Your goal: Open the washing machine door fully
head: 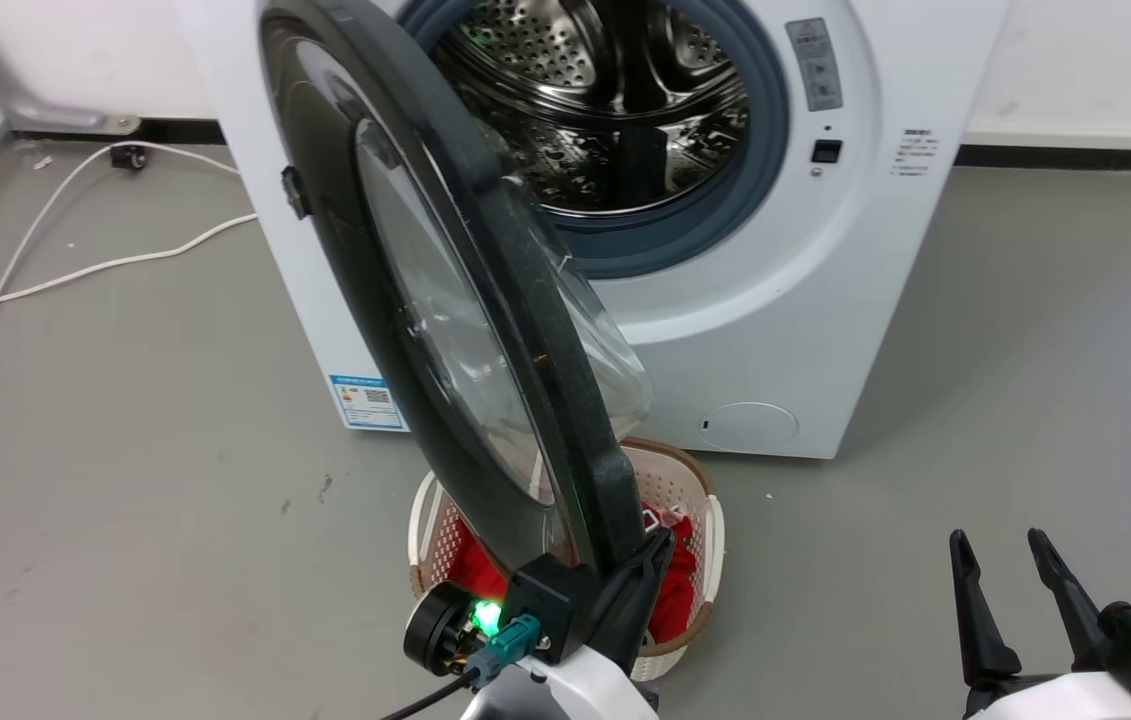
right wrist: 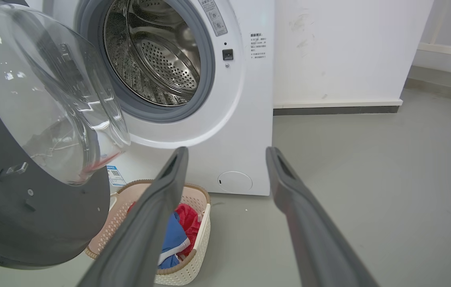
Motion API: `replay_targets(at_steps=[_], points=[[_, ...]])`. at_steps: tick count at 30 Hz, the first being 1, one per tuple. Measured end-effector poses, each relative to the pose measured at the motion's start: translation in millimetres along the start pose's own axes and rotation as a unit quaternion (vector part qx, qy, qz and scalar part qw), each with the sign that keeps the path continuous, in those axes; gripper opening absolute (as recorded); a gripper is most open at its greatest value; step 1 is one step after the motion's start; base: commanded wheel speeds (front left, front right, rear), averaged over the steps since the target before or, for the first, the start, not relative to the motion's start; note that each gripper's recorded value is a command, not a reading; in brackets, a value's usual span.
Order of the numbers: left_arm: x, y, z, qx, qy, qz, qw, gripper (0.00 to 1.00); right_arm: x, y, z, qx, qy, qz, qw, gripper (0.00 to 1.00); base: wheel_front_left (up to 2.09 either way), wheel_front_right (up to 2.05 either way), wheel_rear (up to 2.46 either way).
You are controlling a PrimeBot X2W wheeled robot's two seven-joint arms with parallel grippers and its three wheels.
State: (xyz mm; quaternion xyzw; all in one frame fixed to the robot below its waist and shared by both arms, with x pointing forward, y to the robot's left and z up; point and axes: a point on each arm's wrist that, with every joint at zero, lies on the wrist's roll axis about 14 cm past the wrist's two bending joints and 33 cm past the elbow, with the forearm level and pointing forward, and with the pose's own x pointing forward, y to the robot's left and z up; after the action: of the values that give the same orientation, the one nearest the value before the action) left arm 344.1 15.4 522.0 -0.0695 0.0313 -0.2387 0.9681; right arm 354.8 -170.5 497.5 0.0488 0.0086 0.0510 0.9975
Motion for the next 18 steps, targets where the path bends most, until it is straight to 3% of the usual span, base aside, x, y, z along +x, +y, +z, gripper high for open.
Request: replay_targets(at_steps=[18], points=[[-29,24,9,-0.007,-0.024,0.068,0.997,0.0,28,48,-9,0.003,0.016,0.077,0.997,1.0,0.0,0.0,0.0]])
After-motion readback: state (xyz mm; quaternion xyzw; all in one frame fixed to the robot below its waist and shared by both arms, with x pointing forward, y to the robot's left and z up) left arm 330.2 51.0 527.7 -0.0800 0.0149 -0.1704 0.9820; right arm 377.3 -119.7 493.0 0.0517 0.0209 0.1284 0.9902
